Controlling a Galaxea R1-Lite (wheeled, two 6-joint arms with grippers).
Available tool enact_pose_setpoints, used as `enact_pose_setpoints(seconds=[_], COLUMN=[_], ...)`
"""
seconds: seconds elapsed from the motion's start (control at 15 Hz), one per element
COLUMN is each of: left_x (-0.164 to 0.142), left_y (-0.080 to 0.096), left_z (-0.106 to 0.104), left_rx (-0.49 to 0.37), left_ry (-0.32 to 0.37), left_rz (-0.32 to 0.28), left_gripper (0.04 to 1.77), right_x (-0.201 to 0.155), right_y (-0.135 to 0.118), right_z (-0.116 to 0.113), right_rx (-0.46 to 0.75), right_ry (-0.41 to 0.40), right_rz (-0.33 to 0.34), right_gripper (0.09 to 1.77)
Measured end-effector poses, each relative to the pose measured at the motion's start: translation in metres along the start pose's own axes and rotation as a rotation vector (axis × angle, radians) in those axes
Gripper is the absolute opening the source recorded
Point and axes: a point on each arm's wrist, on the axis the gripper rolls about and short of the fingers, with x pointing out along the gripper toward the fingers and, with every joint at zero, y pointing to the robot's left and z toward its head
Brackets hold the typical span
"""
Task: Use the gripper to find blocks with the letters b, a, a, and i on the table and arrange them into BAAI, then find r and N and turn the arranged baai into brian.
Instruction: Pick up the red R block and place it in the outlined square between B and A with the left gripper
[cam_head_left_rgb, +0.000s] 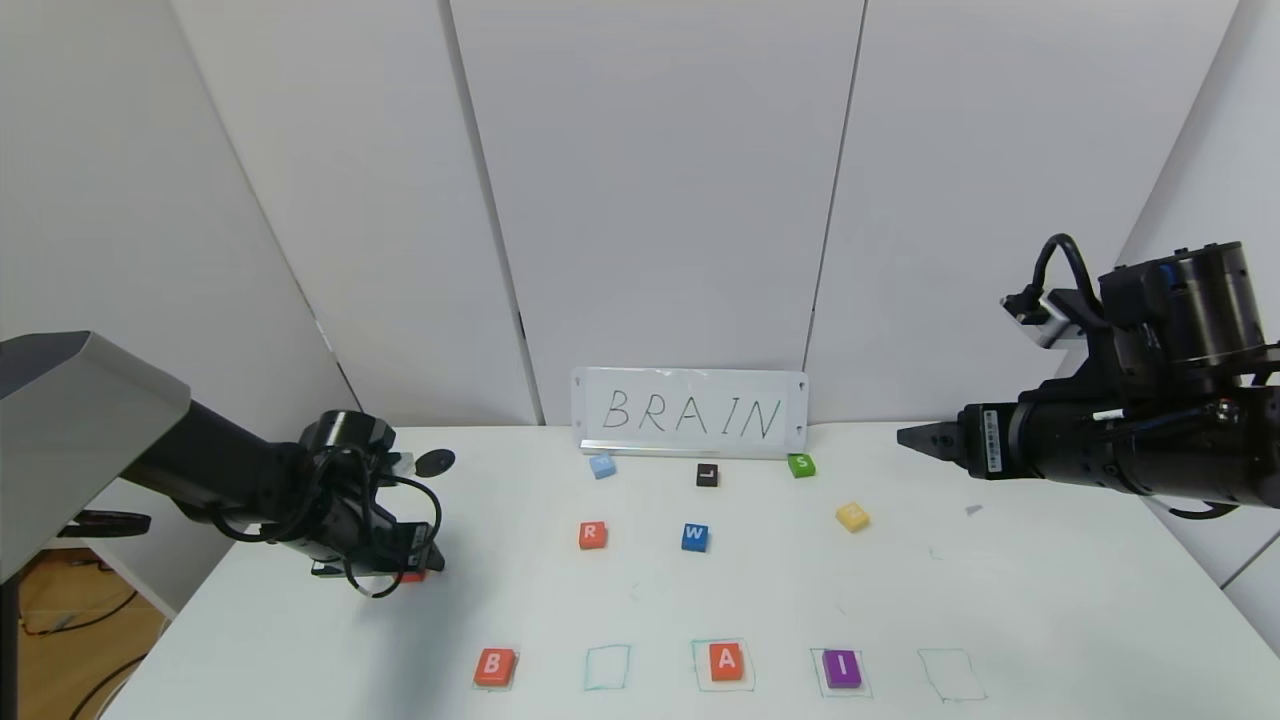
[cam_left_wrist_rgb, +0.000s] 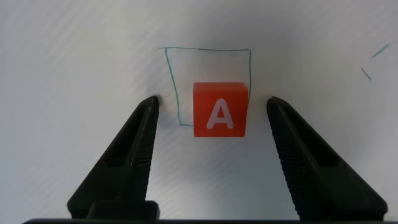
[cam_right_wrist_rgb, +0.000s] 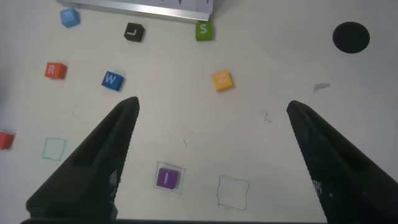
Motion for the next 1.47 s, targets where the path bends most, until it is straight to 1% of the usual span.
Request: enact_pose_setpoints(seconds=[0.2, 0.47, 0.53, 0.67, 0.87, 1.0, 1.13, 1.47], left_x=[-0.007, -0.027, -0.033, -0.049, -0.078, -0.094, -0.106, -0.128], left_y=[0.001, 0.001, 0.0, -0.002, -0.014, -0.028, -0.047, -0.11], left_z=[0.003, 0.014, 0.016, 0.019, 0.028, 0.033, 0.036, 0.039], left_rx=[0.01, 0.018, 0.028, 0.039, 0.059, 0.075, 0.06, 0.072], left_ry=[-0.019, -0.08, -0.092, -0.094, -0.109, -0.129, -0.145, -0.147], left_rz=[0.002, 0.009, 0.012, 0.011, 0.003, 0.018, 0.018, -0.066], left_gripper=[1.41, 1.53, 1.55, 1.59, 1.63, 1.65, 1.66, 1.69], right_x=[0.0, 0.0, 0.0, 0.0, 0.0, -0.001, -0.001, -0.002], right_y=[0.0, 0.0, 0.0, 0.0, 0.0, 0.0, -0.001, -0.002], right_z=[0.0, 0.0, 0.0, 0.0, 0.0, 0.0, 0.001, 0.002], right_rx=[0.0, 0.001, 0.001, 0.001, 0.001, 0.001, 0.003, 0.003], right_ry=[0.0, 0.0, 0.0, 0.0, -0.001, -0.002, -0.004, -0.009], right_rz=[0.0, 0.0, 0.0, 0.0, 0.0, 0.0, -0.001, -0.003], right_gripper=[1.71, 1.71, 1.71, 1.71, 1.71, 1.71, 1.71, 1.71])
